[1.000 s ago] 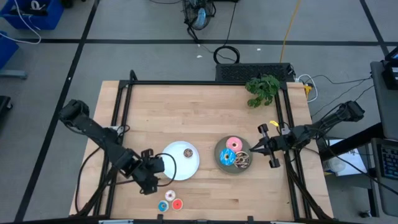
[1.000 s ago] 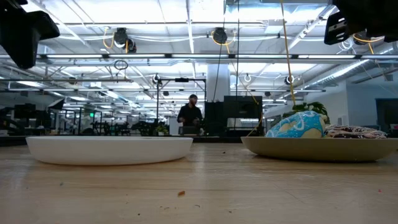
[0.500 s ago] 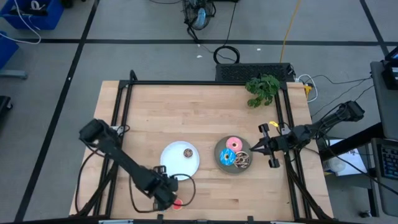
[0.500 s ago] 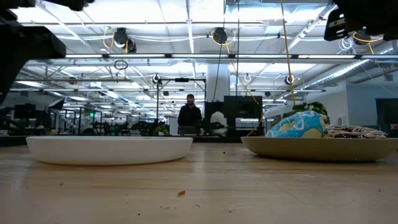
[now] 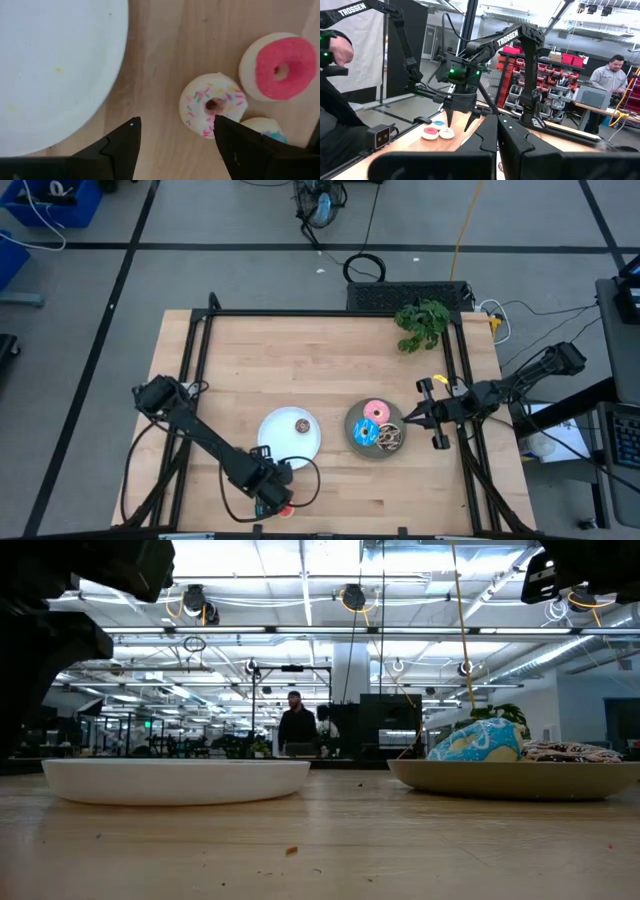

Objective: Pick & Place donuts
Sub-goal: Put the small white donut on the white plate

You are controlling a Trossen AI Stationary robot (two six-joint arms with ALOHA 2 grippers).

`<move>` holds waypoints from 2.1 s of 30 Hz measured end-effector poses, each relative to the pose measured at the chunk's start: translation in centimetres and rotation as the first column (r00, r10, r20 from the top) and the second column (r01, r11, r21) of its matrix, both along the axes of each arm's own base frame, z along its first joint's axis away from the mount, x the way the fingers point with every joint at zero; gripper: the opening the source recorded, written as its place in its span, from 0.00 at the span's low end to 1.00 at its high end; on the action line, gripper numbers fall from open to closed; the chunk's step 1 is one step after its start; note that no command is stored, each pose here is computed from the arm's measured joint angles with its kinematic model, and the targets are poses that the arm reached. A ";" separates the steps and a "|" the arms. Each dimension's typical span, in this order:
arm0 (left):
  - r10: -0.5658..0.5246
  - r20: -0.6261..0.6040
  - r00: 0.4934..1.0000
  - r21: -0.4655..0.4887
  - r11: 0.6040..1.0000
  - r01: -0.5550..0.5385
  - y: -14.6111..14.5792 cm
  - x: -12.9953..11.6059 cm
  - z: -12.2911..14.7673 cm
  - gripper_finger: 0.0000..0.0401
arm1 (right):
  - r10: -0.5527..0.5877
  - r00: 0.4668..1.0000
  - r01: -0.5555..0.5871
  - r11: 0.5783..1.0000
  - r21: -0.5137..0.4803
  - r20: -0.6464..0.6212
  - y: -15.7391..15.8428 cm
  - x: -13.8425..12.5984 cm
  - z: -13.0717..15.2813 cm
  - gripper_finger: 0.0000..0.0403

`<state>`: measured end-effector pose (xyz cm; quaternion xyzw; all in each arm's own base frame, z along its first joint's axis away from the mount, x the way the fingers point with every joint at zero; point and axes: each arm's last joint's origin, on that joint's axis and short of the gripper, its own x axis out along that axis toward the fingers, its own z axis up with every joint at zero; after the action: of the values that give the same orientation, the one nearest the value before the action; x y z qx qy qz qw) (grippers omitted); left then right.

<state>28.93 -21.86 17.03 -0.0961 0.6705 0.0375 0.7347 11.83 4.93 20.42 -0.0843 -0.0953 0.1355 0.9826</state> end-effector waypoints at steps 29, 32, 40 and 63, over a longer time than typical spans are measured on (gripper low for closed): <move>0.060 -0.050 0.997 -0.018 0.998 -0.061 -0.2 0.5 -3.1 0.62 | 0.005 1.000 -0.005 1.000 0.016 0.006 0.0 0.0 0.1 0.00; 0.057 -0.047 0.997 -0.019 0.998 -0.058 -0.2 0.5 -3.1 0.62 | 0.005 1.000 -0.005 1.000 0.016 0.009 0.0 0.0 0.1 0.00; 0.047 -0.044 0.998 -0.022 0.999 -0.048 -0.2 0.6 -3.2 0.49 | 0.005 1.000 -0.005 1.000 0.016 0.009 0.0 0.0 0.1 0.00; -0.101 0.119 0.988 -0.042 0.993 0.106 3.5 0.0 7.0 0.04 | 0.002 1.000 -0.002 1.000 0.002 0.013 0.0 0.0 0.1 0.00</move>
<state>28.88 -18.32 23.99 -0.0808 0.6312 -0.0225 0.7711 11.81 4.93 20.54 -0.0842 -0.1021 0.1361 0.9818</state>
